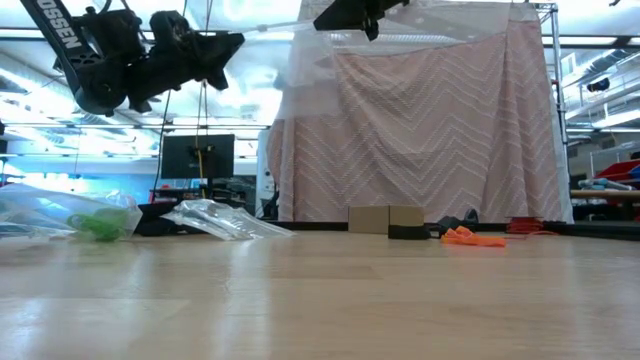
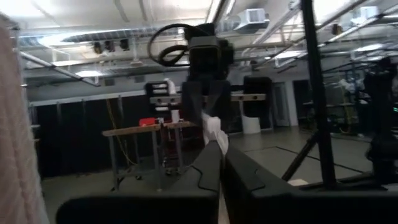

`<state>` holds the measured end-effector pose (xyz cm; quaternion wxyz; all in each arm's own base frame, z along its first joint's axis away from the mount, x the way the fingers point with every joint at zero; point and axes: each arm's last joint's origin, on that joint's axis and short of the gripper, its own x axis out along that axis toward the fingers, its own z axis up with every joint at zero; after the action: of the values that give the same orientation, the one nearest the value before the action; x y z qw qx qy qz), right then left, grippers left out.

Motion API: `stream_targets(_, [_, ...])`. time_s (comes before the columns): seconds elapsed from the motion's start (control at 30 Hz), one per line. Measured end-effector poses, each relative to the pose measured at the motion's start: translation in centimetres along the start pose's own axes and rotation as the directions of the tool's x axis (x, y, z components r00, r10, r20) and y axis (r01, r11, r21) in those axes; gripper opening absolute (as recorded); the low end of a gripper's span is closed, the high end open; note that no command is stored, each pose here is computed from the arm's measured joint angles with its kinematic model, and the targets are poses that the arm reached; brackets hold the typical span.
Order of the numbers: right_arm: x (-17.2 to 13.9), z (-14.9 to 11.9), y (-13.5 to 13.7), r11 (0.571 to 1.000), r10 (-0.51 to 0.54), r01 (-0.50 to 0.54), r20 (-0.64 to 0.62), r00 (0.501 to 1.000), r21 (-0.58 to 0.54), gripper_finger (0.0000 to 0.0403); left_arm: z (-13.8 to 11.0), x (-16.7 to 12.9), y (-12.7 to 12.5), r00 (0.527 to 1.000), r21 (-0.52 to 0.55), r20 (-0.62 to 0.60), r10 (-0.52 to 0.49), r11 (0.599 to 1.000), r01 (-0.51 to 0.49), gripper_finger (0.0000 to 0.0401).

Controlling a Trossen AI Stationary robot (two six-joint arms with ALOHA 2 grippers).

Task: Sort rubber bands
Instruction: Open the transparent zip bag

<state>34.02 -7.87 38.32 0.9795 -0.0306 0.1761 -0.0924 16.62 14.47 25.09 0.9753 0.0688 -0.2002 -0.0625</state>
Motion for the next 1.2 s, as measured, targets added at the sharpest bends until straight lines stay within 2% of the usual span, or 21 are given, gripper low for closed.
stream_targets(0.17, [0.00, 0.00, 0.00, 1.000, 0.000, 0.000, 0.000, 1.000, 0.000, 0.0000, 0.01, 0.01, -0.06, 1.000, 0.003, -0.004, -0.018, 1.000, 0.018, 0.0016])
stream_targets(0.53, [0.00, -0.01, 0.00, 1.000, -0.001, 0.001, -0.001, 1.000, 0.008, 0.0000, 0.01, 0.01, -0.06, 1.000, -0.015, -0.004, -0.017, 1.000, 0.016, 0.0096])
stream_targets(0.7, [0.01, -0.01, 0.00, 1.000, -0.001, 0.001, -0.001, 1.000, 0.009, 0.0000, -0.10, 0.01, 0.04, 1.000, -0.036, -0.006, 0.006, 0.999, -0.006, 0.0110])
stream_targets(0.83, [0.00, 0.00, 0.00, 1.000, -0.001, 0.001, -0.001, 1.000, 0.009, 0.0000, -0.08, 0.01, 0.12, 1.000, -0.035, 0.001, 0.029, 0.999, -0.029, 0.0093])
stream_targets(1.13, [-0.01, -0.03, 0.00, 1.000, -0.001, 0.001, -0.004, 1.000, 0.009, 0.0000, -0.09, 0.01, 0.15, 0.999, -0.016, 0.003, 0.040, 0.999, -0.040, 0.0014])
stream_targets(1.2, [0.00, -0.07, 0.00, 1.000, 0.000, 0.000, -0.008, 1.000, 0.009, 0.0000, -0.09, 0.01, 0.16, 0.999, -0.015, 0.004, 0.041, 0.999, -0.041, 0.0007])
